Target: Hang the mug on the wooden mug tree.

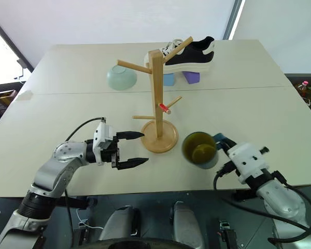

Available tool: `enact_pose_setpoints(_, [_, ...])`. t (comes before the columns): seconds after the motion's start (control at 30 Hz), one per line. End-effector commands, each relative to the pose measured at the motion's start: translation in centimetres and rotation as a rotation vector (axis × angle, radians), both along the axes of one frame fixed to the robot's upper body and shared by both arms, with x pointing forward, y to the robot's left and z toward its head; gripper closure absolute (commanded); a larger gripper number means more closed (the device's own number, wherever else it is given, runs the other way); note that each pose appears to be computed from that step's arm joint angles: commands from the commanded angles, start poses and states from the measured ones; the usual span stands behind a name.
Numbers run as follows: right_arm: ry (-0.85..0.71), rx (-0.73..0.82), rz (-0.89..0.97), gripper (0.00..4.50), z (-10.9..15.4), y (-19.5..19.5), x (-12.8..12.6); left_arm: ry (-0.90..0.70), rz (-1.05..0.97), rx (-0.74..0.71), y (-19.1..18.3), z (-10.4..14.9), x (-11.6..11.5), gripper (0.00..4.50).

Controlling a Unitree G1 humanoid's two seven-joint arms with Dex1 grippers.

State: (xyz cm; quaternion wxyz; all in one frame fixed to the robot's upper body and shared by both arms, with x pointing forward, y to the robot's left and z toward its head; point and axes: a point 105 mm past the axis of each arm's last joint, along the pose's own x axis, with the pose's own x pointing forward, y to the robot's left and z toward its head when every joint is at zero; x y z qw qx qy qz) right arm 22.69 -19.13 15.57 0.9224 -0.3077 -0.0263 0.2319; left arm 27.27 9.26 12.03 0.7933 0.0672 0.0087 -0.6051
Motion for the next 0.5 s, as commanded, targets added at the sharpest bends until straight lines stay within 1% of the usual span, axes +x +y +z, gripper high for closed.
enact_pose_setpoints(0.03, [-0.058, -0.021, 0.112, 4.45, 3.2, 2.6, -0.3, -0.052, 0.028, -0.003, 1.3, 1.1, 0.9, 0.00])
enact_pose_setpoints(0.23, [-0.097, -0.055, 0.180, 4.45, 6.1, 4.4, 0.3, -0.061, 0.046, -0.017, 2.9, 2.2, 1.6, 0.00])
enact_pose_setpoints(0.4, [-0.097, -0.072, 0.224, 4.45, 7.1, 5.4, 0.2, -0.050, 0.049, -0.050, 3.9, 3.7, 1.8, 0.00])
enact_pose_setpoints(0.5, [-0.102, -0.078, 0.239, 4.45, 7.6, 5.8, 0.3, -0.050, 0.045, -0.046, 4.2, 4.0, 1.8, 0.00])
